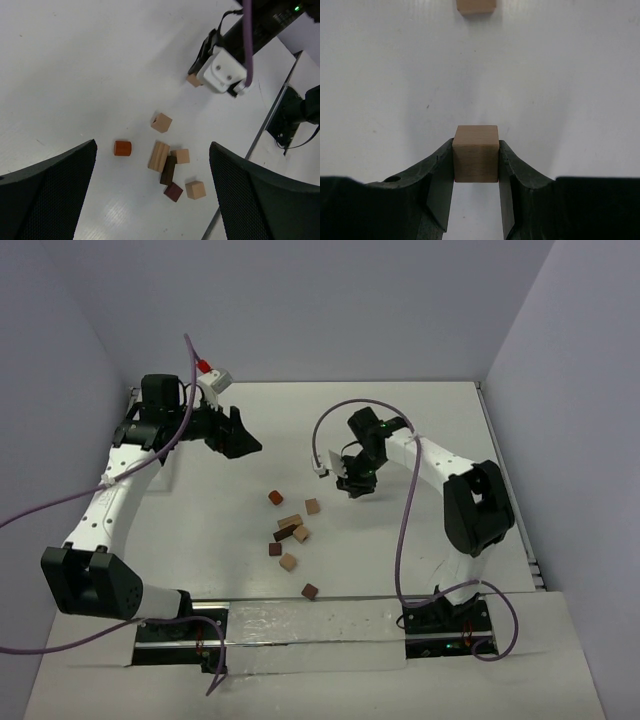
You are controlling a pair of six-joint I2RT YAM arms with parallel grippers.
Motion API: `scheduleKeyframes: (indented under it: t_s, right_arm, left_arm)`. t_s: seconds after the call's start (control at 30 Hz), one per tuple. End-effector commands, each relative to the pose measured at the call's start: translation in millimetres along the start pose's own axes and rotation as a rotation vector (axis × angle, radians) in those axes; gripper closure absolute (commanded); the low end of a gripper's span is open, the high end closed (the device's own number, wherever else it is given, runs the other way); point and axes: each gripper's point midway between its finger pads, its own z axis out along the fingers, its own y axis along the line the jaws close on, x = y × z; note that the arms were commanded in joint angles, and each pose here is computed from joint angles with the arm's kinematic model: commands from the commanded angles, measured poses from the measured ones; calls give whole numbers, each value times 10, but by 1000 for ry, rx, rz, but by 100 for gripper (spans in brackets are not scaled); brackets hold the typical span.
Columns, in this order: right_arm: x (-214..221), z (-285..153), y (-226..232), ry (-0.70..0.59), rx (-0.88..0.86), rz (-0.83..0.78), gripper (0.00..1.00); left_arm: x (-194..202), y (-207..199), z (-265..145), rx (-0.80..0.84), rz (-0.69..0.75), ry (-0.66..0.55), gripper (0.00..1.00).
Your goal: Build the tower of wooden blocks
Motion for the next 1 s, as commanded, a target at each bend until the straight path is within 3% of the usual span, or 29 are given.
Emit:
scheduleKeyframes:
  t_s: [0.0,0.37,0.97]
  right_arm:
    - [-200,84,-101,17,-33,-139,96]
    - [-551,456,-143,-19,-91,-126,89]
    - [-599,775,-48,-8,-85,-62,76]
  left_arm:
    - [-327,-178,-257,24,58,-135,1]
    - [-357,-36,-502,-4,32,-173,1]
    - [-313,0,-486,3,22,-182,1]
